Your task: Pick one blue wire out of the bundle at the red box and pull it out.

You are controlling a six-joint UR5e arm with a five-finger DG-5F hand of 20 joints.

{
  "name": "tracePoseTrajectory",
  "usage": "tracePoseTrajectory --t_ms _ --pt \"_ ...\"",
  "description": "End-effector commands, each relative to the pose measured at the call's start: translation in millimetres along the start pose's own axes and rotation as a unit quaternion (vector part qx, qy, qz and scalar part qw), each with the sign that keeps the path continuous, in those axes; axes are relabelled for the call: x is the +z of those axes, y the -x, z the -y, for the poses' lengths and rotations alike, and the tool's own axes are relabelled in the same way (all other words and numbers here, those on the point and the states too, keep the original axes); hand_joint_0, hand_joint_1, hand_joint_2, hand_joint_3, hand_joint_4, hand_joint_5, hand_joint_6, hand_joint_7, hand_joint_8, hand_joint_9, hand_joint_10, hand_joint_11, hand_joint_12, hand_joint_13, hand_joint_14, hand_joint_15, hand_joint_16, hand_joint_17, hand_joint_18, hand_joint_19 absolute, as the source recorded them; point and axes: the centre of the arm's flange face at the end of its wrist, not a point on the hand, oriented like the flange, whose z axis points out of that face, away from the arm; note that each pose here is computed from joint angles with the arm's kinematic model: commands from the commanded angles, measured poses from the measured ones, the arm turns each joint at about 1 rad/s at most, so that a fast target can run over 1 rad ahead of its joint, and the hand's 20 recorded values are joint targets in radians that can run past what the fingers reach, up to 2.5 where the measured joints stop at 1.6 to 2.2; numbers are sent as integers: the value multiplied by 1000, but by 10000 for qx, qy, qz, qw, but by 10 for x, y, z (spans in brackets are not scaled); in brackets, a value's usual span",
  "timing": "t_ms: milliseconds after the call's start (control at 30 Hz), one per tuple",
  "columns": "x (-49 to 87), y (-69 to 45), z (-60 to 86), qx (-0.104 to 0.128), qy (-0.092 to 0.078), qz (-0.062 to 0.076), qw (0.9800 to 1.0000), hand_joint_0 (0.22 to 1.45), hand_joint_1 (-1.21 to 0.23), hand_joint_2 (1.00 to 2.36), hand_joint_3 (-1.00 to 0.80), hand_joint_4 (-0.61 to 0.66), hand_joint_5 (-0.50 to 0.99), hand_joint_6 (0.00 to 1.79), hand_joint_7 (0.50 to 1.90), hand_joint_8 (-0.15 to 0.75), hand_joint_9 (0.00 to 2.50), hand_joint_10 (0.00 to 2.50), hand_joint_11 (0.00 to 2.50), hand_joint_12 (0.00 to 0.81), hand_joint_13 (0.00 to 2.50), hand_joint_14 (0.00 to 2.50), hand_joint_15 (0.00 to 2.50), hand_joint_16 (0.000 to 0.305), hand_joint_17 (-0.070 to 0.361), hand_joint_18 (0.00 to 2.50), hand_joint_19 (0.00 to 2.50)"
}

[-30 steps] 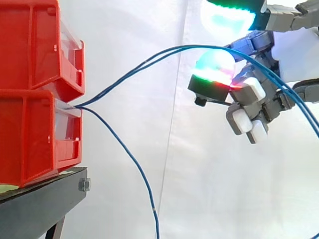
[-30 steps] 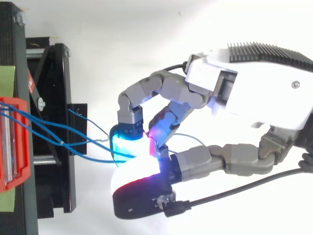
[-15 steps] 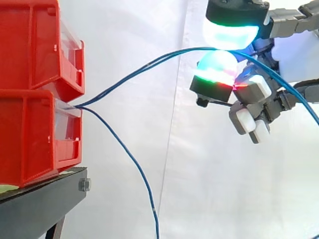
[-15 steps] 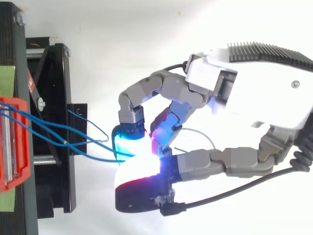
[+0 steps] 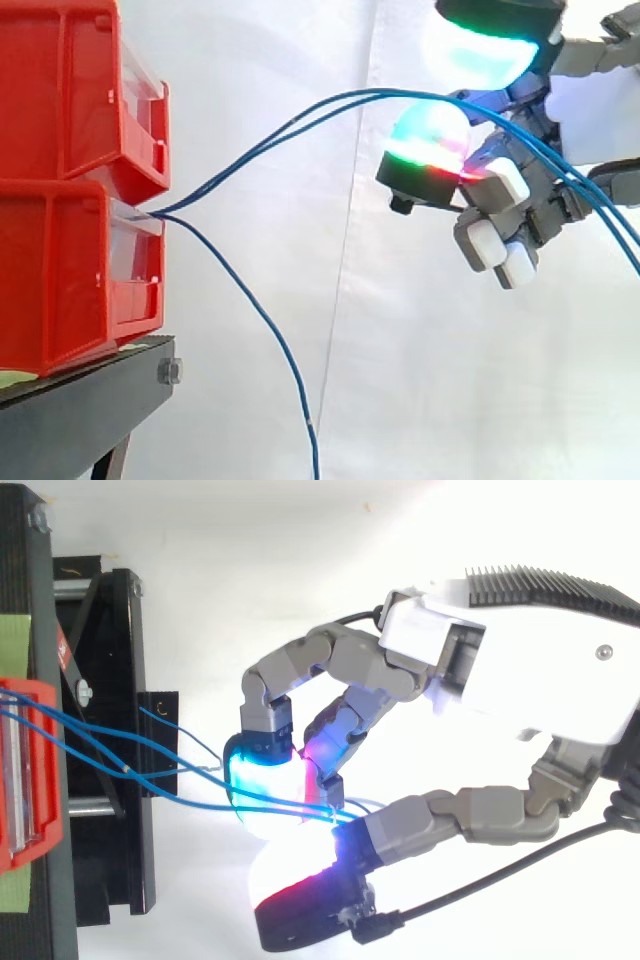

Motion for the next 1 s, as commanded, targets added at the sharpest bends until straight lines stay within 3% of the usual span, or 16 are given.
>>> tracePoseTrajectory --t_ms 0,200,333,600,767,967 --pt "-1 2 -3 -1 -3 -1 10000 491 -587 1000 -500 215 -113 921 1034 388 1126 15 772 452 1007 18 596 58 131 943 566" --pt "-1 12 4 -8 -18 2 10000 569 -523 1008 -406 202 -95 911 1112 384 1198 16 777 430 1026 20 592 53 118 940 593" --pt "-3 11 11 -12 -24 -1 10000 573 -676 1014 -235 182 -64 906 1172 411 1286 16 791 450 1133 20 612 57 127 1060 551" --pt "-4 6 24 -27 -50 -10 10000 593 -830 1020 -125 151 -49 904 1234 417 1333 17 823 448 1185 21 684 54 121 1100 560" --pt "-2 8 17 -23 -43 -8 10000 601 -890 1017 -175 178 -82 922 1145 387 1205 17 820 438 1105 21 671 54 121 1045 540" --pt "-6 22 21 -26 -53 -3 10000 582 -912 1006 -433 199 -108 923 1113 368 1136 19 816 426 1040 23 658 52 116 983 562"
